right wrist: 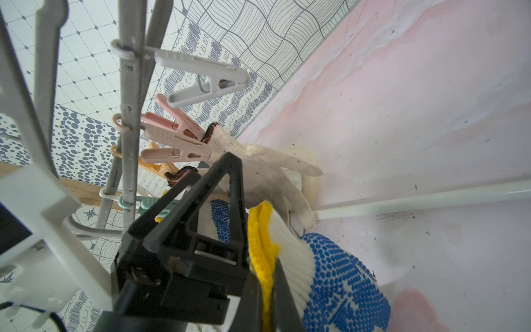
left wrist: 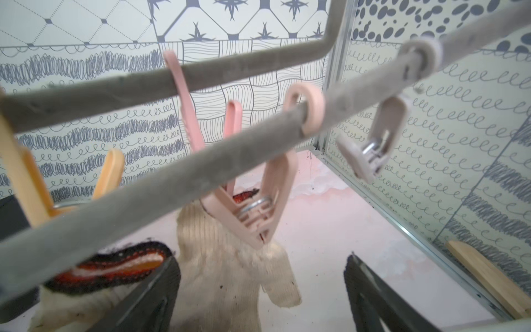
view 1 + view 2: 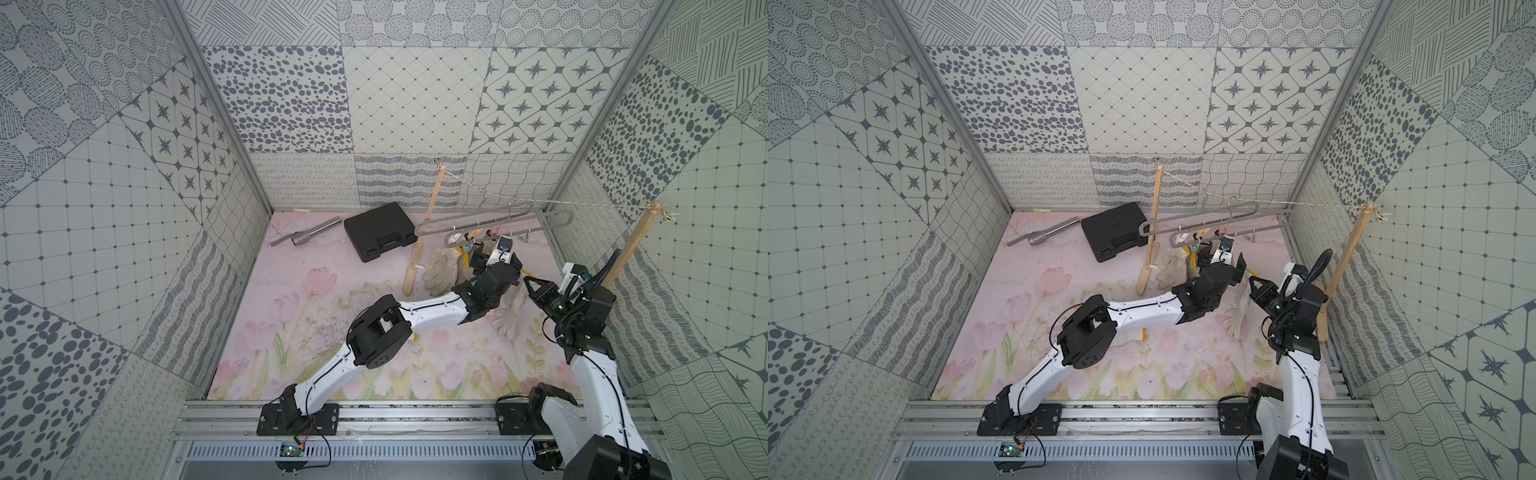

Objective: Clip the gloves onto a hanger to dry
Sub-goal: Open the clamp at the hanger.

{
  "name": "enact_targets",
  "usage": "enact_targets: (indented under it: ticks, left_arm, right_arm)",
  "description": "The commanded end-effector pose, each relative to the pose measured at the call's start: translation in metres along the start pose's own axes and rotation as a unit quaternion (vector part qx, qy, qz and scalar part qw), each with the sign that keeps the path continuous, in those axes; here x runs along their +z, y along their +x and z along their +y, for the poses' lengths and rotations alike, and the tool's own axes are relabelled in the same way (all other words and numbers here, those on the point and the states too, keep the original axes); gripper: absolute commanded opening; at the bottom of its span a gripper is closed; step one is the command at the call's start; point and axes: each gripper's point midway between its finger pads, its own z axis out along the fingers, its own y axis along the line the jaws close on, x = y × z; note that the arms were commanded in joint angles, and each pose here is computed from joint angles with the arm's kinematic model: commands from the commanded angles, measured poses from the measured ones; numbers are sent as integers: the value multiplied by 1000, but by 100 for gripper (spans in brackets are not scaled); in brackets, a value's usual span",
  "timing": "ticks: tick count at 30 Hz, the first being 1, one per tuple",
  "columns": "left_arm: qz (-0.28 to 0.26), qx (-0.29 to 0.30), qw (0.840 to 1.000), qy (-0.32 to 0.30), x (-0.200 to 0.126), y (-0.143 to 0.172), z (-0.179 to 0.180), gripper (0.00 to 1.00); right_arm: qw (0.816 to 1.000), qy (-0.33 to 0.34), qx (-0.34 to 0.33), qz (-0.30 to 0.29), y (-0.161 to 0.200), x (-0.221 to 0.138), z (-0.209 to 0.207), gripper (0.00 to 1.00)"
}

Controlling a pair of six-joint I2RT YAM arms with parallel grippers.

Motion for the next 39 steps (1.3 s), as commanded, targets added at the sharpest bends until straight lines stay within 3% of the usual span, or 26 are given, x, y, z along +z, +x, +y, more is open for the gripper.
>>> enact_targets:
  ticks: [1,7,13,21,25,27,33,39]
  left_arm:
    - [-78,-15,996,-38,2,-34,8,90]
    - [-127,-8,990,-58,7,-56,6,81]
    - [-175,-22,982,-71,6,-65,8,60]
    - [-176,-60,979,-80,14,-66,19,60]
    - [-176,-70,977,-98,18,-70,29,71]
    - [-183,-73,975,-103,18,-71,31,71]
    - [-205,-64,969,-123,13,-78,40,49]
    - [-211,-42,968,-131,5,-78,47,42]
  right_arm:
    - [1000,-14,-7,-5,-2,1,3,4]
    - [1000,-23,-11,-8,-6,-2,11,4]
    - [999,-25,-13,-14,-7,-6,16,4]
    - [999,-29,-11,-9,-4,-8,17,4]
    - [999,-29,-12,-12,-4,-11,19,4]
    - [999,-30,-11,-12,-3,-11,19,4]
    - [999,-30,-13,-6,1,-12,18,4]
    - [999,-29,-18,-9,1,-15,20,4]
